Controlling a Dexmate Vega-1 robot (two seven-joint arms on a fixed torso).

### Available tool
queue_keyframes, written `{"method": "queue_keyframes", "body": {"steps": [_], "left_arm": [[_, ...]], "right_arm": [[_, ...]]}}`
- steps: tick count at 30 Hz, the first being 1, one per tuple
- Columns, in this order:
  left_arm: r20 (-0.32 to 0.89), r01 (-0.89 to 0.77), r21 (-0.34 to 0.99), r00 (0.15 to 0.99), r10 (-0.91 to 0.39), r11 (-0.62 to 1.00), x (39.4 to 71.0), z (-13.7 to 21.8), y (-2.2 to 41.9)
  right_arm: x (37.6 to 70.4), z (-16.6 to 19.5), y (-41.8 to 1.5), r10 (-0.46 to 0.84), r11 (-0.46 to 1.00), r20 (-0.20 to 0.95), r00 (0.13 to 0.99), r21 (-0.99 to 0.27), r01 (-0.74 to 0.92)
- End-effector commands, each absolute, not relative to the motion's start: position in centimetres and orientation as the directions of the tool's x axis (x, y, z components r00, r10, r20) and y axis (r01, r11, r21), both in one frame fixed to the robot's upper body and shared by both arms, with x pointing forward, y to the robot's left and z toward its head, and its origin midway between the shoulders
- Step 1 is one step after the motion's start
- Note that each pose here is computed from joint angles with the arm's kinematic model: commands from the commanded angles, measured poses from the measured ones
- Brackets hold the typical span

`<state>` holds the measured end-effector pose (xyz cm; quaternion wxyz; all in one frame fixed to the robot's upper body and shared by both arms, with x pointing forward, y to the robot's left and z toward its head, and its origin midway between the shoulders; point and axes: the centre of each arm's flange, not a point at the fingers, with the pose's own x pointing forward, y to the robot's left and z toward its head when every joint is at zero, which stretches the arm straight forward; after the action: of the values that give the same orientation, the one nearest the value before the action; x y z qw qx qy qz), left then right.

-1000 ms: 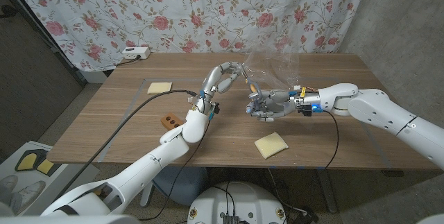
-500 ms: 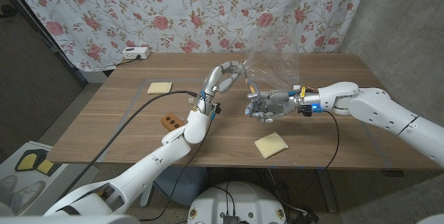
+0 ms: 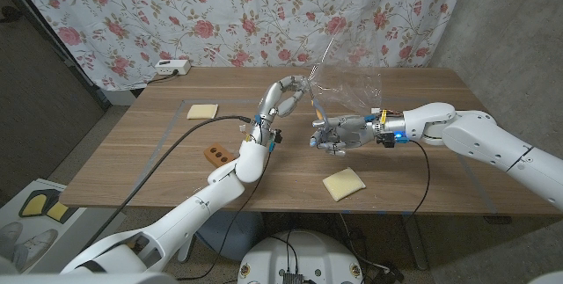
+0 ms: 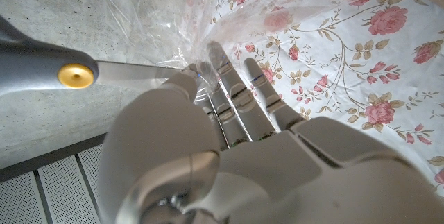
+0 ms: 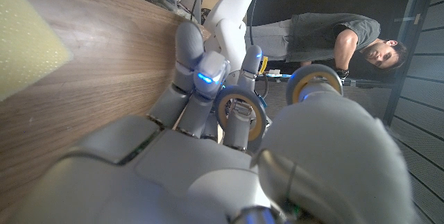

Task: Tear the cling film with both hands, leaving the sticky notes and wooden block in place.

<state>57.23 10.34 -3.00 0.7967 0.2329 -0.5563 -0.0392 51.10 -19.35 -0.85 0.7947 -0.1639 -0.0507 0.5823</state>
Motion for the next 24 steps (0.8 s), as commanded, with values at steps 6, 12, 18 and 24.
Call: {"method": "queue_keyframes", "body": {"steps": [6,12,18,24], "left_arm": [[0.871,-0.196,0.405,0.381,-0.311,0.893,56.86,-3.32,10.59],[0.870,-0.199,0.407,0.381,-0.312,0.892,56.83,-3.32,10.78],[0.869,-0.215,0.419,0.378,-0.320,0.882,56.89,-3.44,10.86],[0.867,-0.221,0.423,0.381,-0.321,0.879,57.01,-3.36,11.18]], "right_arm": [[50.88,-1.00,-19.76,0.941,0.293,-0.085,0.328,-0.281,-0.914],[50.76,-0.84,-19.76,0.934,0.305,-0.095,0.344,-0.289,-0.907],[50.56,-0.74,-19.77,0.930,0.304,-0.111,0.351,-0.308,-0.902],[50.36,-0.63,-19.76,0.924,0.305,-0.128,0.359,-0.318,-0.898]]}}
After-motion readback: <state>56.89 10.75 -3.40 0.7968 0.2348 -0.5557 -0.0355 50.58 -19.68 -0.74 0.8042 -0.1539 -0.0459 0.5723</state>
